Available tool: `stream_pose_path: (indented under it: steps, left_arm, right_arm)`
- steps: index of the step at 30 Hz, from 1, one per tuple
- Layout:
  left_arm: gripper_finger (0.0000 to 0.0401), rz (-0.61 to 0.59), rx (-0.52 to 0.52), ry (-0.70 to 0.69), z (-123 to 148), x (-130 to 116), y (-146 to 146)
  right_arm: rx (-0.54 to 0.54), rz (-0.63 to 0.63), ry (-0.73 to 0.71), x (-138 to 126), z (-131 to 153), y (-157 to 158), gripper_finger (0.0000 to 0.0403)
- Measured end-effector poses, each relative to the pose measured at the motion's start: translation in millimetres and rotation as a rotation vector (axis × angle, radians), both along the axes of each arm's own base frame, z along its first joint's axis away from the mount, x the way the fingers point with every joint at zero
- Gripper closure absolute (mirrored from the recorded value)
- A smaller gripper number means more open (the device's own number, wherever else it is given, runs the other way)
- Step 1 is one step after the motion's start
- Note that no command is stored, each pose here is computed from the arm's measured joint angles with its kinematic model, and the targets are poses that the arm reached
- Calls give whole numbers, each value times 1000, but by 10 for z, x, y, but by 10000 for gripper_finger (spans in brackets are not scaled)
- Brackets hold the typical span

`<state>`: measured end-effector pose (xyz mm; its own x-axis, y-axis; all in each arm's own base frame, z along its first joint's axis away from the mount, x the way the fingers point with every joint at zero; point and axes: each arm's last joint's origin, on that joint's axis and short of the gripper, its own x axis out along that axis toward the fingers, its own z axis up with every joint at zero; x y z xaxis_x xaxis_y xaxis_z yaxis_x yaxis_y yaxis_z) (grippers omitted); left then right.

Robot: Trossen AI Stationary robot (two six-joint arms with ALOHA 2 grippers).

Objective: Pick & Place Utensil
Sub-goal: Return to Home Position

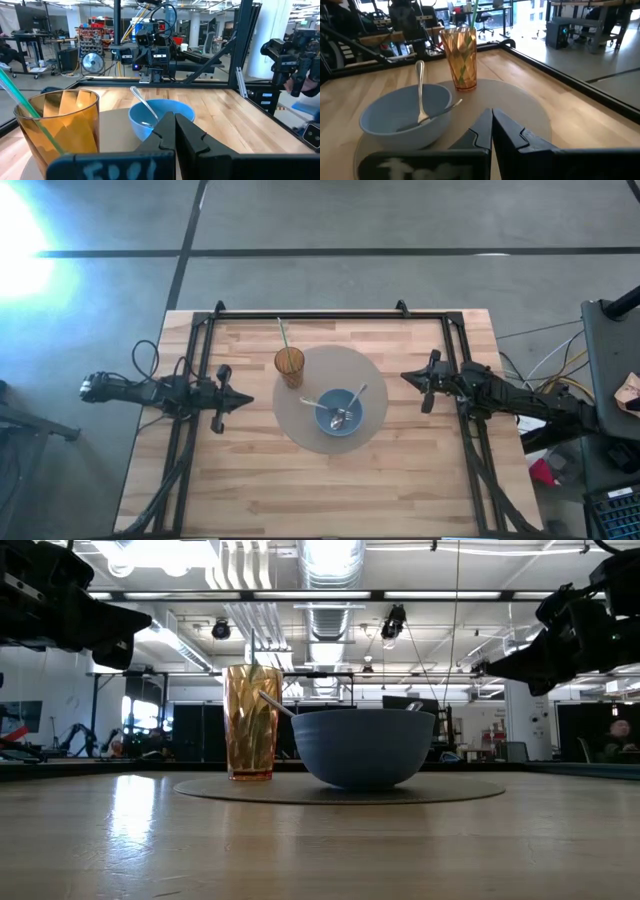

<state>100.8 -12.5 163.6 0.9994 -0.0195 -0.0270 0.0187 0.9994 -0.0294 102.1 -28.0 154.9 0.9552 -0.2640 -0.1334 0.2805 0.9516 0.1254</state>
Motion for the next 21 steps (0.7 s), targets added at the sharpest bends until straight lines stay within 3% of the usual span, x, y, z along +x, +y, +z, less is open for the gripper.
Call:
stream_pose_path:
  steps: [8,21]
  left_arm:
    - [401,0,-1,-1,1,0,0]
    - [401,0,-2,-3,3,0,0]
  right_arm:
    - [78,-11,-13,4,-6,-1,394]
    - [78,-10,-13,5,-6,-1,394]
